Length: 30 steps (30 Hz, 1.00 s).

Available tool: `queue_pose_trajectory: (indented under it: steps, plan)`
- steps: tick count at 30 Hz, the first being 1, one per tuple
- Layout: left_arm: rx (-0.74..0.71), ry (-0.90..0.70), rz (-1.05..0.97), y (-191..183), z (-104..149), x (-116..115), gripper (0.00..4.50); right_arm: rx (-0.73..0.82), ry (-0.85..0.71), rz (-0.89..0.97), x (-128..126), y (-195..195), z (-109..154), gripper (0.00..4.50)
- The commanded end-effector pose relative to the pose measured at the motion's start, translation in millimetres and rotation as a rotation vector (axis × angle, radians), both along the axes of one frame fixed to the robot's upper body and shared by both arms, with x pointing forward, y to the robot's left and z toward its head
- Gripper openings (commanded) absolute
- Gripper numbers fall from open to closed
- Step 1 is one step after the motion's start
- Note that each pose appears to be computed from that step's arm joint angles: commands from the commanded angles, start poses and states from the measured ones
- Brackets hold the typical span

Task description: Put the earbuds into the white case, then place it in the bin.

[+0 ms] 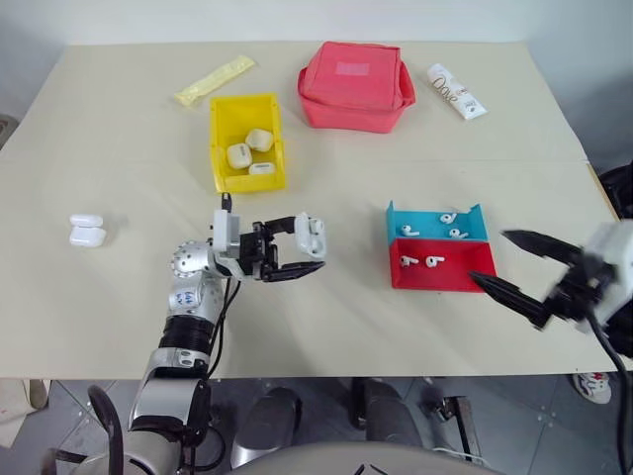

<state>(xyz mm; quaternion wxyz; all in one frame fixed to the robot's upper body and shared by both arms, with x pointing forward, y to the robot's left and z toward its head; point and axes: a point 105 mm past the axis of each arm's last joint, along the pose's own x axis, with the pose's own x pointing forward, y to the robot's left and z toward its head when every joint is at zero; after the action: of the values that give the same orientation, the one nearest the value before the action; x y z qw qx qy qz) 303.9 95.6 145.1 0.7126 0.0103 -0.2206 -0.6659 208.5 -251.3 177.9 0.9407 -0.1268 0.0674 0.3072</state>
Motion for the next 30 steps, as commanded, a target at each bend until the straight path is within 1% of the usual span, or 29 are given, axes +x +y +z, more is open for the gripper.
queue_pose_trajectory:
  steps: [1,5,9,13,17,19,20,23,29,30]
  plan:
    - [-0.036,-0.042,0.036,4,15,5,2.77,-0.018,-0.036,-0.064,-16,-8,11,4.32]
    - [-0.036,-0.051,0.049,5,18,9,2.77,-0.023,-0.016,-0.1,-22,-11,8,4.32]
    - [-0.038,-0.059,0.051,4,20,9,2.77,-0.043,-0.029,-0.096,-12,-6,12,4.32]
    - [-0.041,-0.067,0.05,2,21,7,2.77,-0.099,0.01,-0.089,10,-1,14,4.32]
    - [-0.054,-0.065,0.052,-1,20,2,2.77,-0.213,0.051,0.014,54,22,14,4.32]
    - [-0.059,-0.066,0.054,-2,20,-2,2.77,-0.228,0.079,0.026,69,26,13,4.32]
    - [-0.061,-0.065,0.056,-3,19,-4,2.77,-0.24,0.12,0.011,80,25,10,4.32]
    - [-0.067,-0.062,0.067,-3,18,-9,2.77,-0.323,0.209,-0.04,104,17,2,3.76]
    - [-0.077,-0.049,0.113,0,15,-18,2.77,-0.456,0.236,0.037,132,23,3,1.69]
    - [-0.078,-0.048,0.12,1,14,-19,2.77,-0.47,0.237,0.045,135,24,4,1.69]
